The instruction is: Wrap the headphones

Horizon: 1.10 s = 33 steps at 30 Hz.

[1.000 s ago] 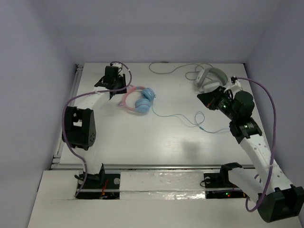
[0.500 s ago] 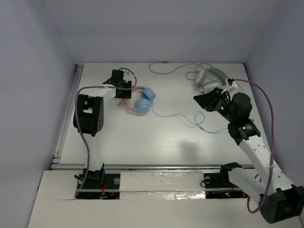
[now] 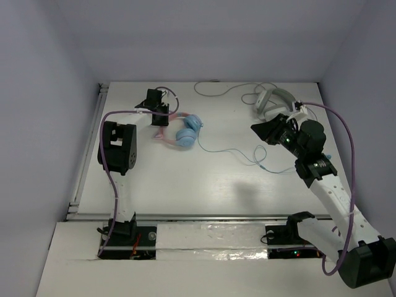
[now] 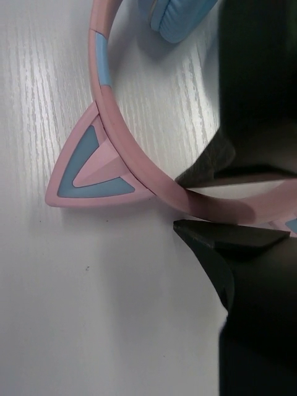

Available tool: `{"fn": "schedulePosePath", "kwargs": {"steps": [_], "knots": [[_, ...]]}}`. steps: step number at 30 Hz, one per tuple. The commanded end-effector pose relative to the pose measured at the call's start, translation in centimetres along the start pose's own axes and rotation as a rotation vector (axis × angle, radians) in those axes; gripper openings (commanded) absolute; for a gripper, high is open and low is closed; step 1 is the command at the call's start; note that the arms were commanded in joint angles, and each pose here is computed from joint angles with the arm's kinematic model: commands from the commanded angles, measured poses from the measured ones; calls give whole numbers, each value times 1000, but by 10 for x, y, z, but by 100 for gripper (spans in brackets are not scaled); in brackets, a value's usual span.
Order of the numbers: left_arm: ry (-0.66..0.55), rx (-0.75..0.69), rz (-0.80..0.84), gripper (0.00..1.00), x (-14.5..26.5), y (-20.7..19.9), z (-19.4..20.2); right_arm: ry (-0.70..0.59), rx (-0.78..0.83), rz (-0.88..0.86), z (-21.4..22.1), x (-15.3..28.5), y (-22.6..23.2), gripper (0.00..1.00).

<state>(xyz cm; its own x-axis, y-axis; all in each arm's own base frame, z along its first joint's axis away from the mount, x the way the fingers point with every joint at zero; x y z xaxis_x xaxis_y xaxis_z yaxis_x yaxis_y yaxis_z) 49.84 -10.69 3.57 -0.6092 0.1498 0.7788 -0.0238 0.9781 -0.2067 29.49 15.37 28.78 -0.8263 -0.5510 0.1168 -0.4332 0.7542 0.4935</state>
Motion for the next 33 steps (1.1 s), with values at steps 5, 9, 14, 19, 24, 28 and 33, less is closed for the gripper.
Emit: {"fn": "schedulePosePath", "kwargs": {"steps": [5,9,14,19,24,28,33], "knots": [[-11,9,-65,0,-6,13,1,-38,28,-30,-6,-2,5,29],[-37,28,-19,0,13,0,-18,-43,25,-48,-10,-3,10,29],[-144,106,147,0,85,-41,-66,-24,23,-75,-11,-8,14,29],[-155,172,293,0,148,-71,-75,3,30,-73,-5,-21,7,19],[-105,191,449,0,188,-98,-73,77,53,-138,4,-44,7,33],[-106,193,553,0,218,-115,-78,130,87,-196,10,-65,5,72],[-127,171,633,0,249,-130,-89,163,109,-158,24,-80,-14,90]]}}
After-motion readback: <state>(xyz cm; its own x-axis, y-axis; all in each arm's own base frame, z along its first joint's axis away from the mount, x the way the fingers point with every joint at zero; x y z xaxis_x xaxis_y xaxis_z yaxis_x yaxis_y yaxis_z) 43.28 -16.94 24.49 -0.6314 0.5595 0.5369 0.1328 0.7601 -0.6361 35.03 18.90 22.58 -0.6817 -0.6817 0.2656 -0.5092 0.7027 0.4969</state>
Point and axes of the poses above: each gripper's point midway between its finger pads, its own x axis back along the fingers, its own y axis along the line the jaws close on, z = x × y, the point moved 1 cm from there along x, back along the fingers, and after that the axes turned 12 degrees about x, right-handed, at the moved point
